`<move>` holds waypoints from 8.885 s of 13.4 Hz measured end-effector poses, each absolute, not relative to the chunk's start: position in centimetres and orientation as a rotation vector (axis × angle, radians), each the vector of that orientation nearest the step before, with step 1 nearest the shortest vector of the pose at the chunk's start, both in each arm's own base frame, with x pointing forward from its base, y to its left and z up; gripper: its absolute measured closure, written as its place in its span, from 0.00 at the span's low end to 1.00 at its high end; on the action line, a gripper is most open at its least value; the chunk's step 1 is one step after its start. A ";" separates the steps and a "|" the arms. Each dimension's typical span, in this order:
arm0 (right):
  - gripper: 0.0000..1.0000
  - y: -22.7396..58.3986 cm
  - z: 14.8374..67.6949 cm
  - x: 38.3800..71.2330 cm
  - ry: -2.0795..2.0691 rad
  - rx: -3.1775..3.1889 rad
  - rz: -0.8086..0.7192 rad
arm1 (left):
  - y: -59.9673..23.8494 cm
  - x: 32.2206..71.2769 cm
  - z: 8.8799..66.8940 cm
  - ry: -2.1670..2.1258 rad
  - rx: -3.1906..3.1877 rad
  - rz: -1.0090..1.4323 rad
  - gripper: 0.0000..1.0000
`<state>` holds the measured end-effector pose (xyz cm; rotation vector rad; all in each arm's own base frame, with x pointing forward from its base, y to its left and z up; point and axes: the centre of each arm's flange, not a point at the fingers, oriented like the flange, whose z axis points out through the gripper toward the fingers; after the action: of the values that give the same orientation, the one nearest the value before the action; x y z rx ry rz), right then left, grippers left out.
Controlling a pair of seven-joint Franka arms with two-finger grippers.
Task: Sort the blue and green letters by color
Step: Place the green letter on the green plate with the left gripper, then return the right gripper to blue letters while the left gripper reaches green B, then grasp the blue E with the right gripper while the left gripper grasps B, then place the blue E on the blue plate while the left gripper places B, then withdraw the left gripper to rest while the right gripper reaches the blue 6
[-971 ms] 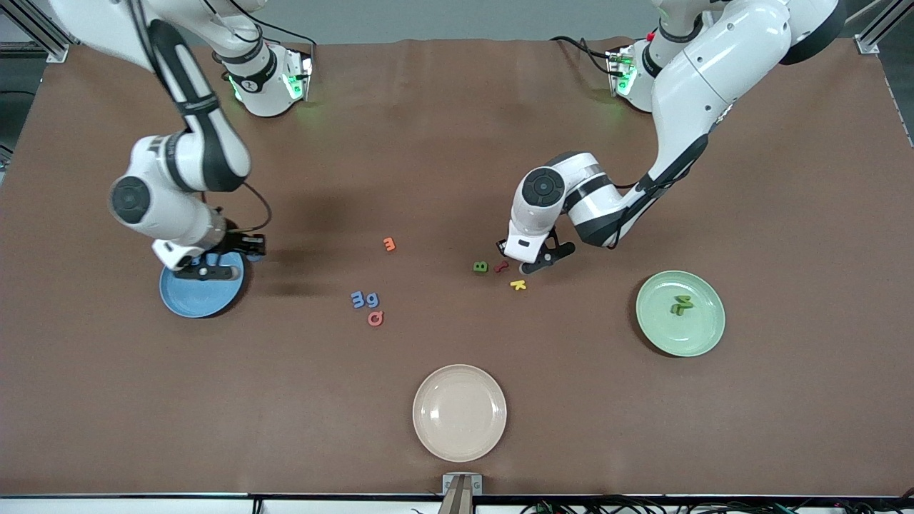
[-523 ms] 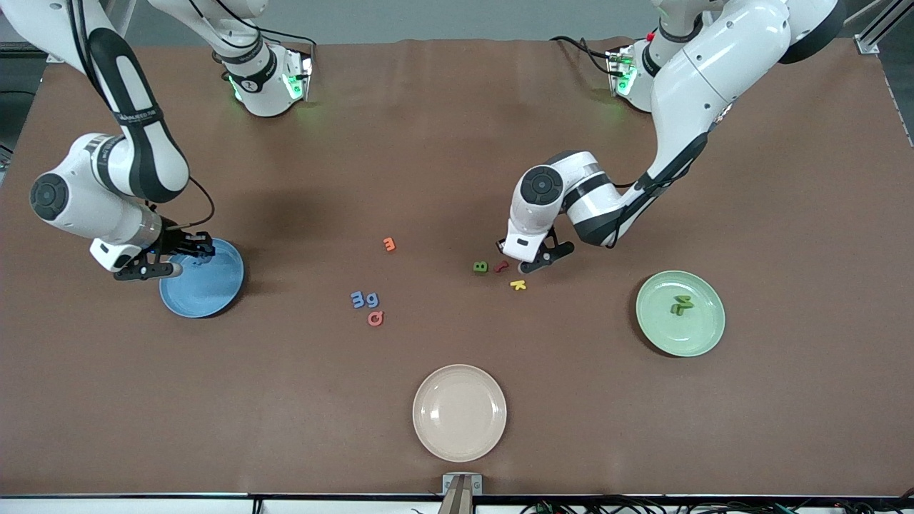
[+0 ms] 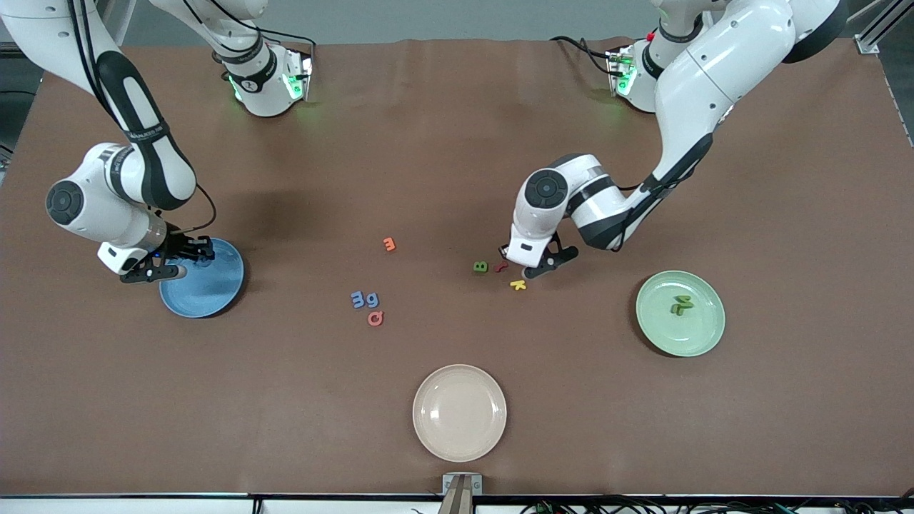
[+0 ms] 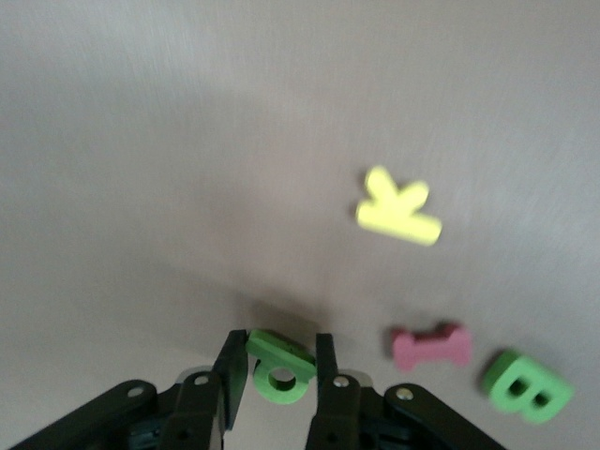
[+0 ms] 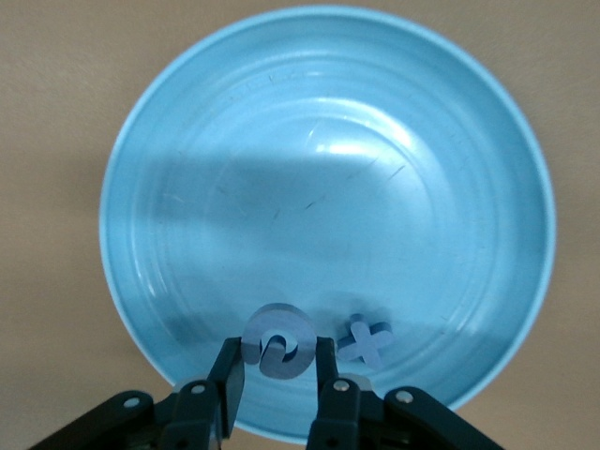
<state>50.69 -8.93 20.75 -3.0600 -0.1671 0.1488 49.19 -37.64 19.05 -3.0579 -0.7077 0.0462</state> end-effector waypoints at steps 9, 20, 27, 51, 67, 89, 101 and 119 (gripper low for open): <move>0.52 -8.6 18.7 50.3 -0.172 -3.061 0.158 | -16.5 60.4 24.7 -0.562 -3.002 -0.041 0.67; 0.01 4.0 23.5 53.3 0.413 -3.066 0.235 | -4.2 62.4 23.4 -0.449 -3.036 0.029 0.28; 0.01 12.8 25.4 55.2 1.450 -2.749 0.192 | -12.3 61.6 27.2 -0.430 -3.057 0.038 0.00; 0.13 26.7 17.9 59.2 1.770 -2.552 0.095 | -48.5 49.5 18.5 -1.685 -2.632 -0.044 0.28; 0.37 27.4 17.5 59.0 1.752 -2.562 0.090 | -41.1 56.4 27.6 -1.461 -2.681 -0.058 0.72; 0.59 7.7 26.7 57.6 1.068 -2.975 0.269 | -3.1 65.3 21.8 -0.935 -2.931 0.202 0.72; 0.59 -13.7 21.8 56.5 0.423 -3.054 0.186 | -3.5 65.4 19.5 -0.905 -2.918 0.171 0.55; 0.00 -5.3 22.8 57.5 0.189 -3.058 0.282 | -7.4 68.7 41.4 -0.576 -2.950 -0.046 0.00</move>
<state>57.51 -5.28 22.83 -3.0579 0.1889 0.2818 68.70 -7.39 41.38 -2.9500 -0.5756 -0.0460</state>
